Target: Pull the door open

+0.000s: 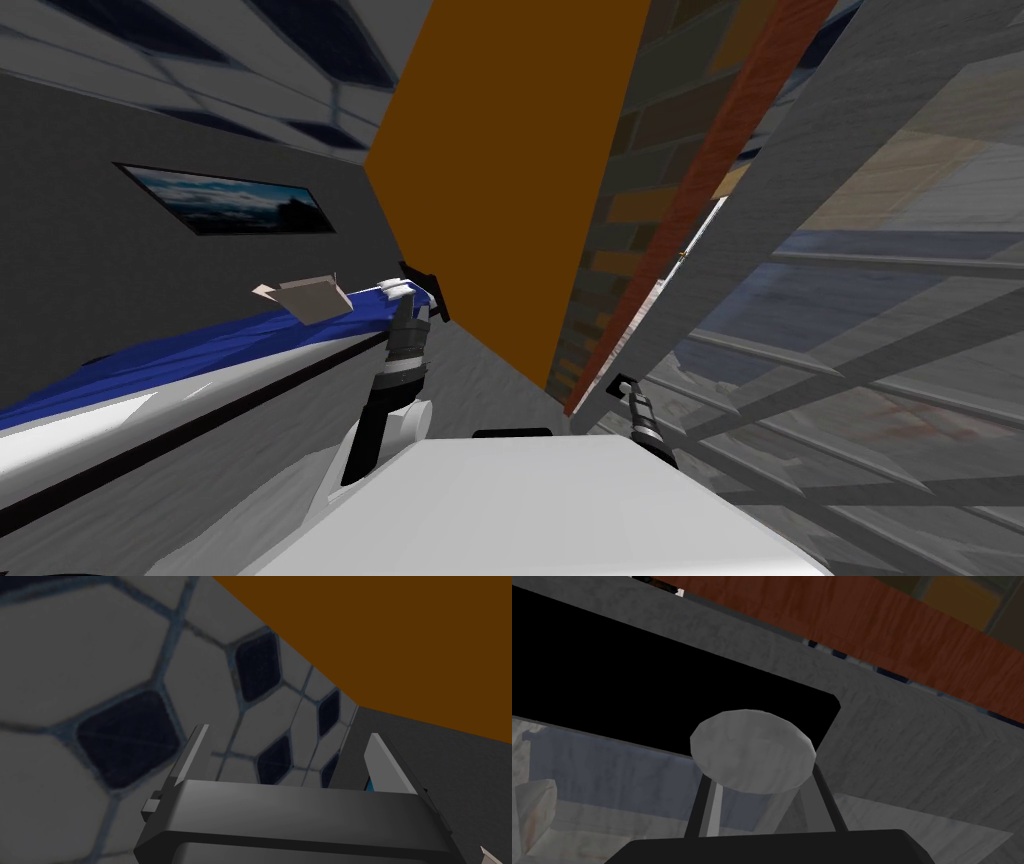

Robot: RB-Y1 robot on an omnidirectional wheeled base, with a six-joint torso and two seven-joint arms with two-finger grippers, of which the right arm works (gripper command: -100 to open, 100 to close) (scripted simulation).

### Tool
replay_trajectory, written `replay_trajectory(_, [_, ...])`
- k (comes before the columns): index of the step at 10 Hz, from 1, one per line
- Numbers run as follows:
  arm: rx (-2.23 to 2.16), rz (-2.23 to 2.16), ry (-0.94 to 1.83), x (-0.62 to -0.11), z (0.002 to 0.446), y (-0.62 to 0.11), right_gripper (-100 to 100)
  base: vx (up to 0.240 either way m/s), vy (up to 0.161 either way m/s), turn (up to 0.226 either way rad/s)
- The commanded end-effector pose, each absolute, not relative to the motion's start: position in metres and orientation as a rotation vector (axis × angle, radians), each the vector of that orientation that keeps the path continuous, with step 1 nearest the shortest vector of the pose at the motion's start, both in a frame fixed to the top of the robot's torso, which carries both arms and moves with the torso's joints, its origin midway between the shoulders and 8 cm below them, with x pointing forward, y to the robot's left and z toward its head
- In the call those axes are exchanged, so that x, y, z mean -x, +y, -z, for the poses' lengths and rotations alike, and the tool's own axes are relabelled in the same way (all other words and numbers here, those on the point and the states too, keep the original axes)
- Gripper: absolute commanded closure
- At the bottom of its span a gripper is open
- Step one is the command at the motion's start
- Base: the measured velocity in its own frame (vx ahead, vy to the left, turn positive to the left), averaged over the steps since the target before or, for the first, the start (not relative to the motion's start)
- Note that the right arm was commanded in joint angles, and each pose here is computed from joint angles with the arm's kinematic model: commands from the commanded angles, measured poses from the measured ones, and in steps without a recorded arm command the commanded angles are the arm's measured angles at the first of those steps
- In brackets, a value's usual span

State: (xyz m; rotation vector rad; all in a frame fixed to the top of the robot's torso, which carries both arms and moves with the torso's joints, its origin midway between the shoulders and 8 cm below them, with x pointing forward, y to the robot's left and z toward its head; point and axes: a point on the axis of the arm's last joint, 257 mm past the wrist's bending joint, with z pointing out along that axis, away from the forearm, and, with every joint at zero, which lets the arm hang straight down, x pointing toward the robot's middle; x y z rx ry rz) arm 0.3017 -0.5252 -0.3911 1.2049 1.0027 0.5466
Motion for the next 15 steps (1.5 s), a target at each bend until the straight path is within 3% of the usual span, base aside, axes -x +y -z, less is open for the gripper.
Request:
replay_trajectory(1, [-1.227,-0.583,0.99,-0.3042,0.3939,-0.5186,100,-0.028,-0.004,0.013])
replay_trajectory(15, [-1.445,-0.89,0.725,-0.3066,0.3935,-0.5195,100,-0.036,-0.001,0.034])
